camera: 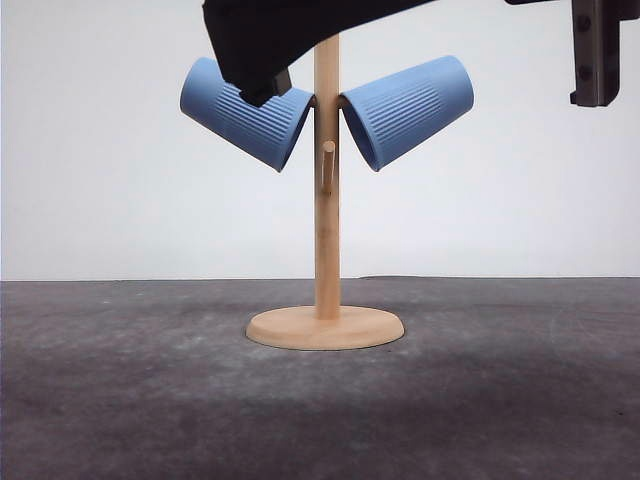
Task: Place three cups
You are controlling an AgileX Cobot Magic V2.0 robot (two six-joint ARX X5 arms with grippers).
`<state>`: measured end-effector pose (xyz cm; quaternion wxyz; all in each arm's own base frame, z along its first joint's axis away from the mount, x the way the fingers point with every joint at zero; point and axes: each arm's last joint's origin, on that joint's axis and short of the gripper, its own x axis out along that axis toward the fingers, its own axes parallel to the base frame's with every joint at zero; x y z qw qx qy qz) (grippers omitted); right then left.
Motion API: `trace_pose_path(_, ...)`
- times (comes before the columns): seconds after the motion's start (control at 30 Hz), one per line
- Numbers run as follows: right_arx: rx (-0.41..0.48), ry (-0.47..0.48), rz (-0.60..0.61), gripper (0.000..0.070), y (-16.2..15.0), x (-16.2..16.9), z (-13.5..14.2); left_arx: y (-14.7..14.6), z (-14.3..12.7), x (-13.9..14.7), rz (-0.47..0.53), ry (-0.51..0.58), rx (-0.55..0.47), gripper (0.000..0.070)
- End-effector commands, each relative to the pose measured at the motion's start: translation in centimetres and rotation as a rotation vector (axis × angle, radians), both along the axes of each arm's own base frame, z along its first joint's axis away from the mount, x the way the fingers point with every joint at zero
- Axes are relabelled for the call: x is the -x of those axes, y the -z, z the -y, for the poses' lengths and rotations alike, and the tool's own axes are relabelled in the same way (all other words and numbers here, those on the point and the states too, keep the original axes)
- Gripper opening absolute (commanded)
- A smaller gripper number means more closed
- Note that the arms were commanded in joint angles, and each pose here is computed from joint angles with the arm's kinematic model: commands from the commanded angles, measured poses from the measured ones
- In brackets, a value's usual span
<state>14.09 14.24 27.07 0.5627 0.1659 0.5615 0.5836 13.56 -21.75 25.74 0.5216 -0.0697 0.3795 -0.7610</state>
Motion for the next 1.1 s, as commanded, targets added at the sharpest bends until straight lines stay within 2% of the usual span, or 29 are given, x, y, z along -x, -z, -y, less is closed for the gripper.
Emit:
trace_pose_path(0.0,-0.049,-0.037,-0.005,0.0,-0.6,0.0,-0.4,-0.3,0.1,-0.1,0.016,0.0,0.016,0.0421)
trace_pose_path(0.3,-0.051,-0.04,0.003,0.001,-0.7,0.0,-0.4,-0.3,0.1,0.0,-0.013,0.007,0.01,0.0422)
trace_pose_path(0.37,-0.052,-0.037,0.004,0.0063,-0.7,-0.1,-0.4,-0.3,0.1,0.0,-0.021,0.004,0.006,0.0422)
trace_pose_path(0.5,-0.052,-0.022,0.005,0.0243,-0.7,-0.3,-0.2,-0.3,0.1,-0.1,-0.037,-0.018,-0.012,0.0422)
trace_pose_path(0.57,-0.054,-0.012,0.009,0.0276,-0.7,-0.5,0.0,-0.3,0.1,-0.1,-0.038,-0.035,-0.022,0.0422)
trace_pose_path(0.77,-0.063,0.023,0.034,0.0287,-0.7,-1.1,0.7,-0.3,0.1,-0.3,-0.034,-0.082,-0.043,0.0423)
trace_pose_path(1.07,-0.073,0.126,0.085,0.0292,-0.7,-2.7,2.8,-0.3,-0.3,-1.0,-0.061,-0.13,-0.062,0.0423)
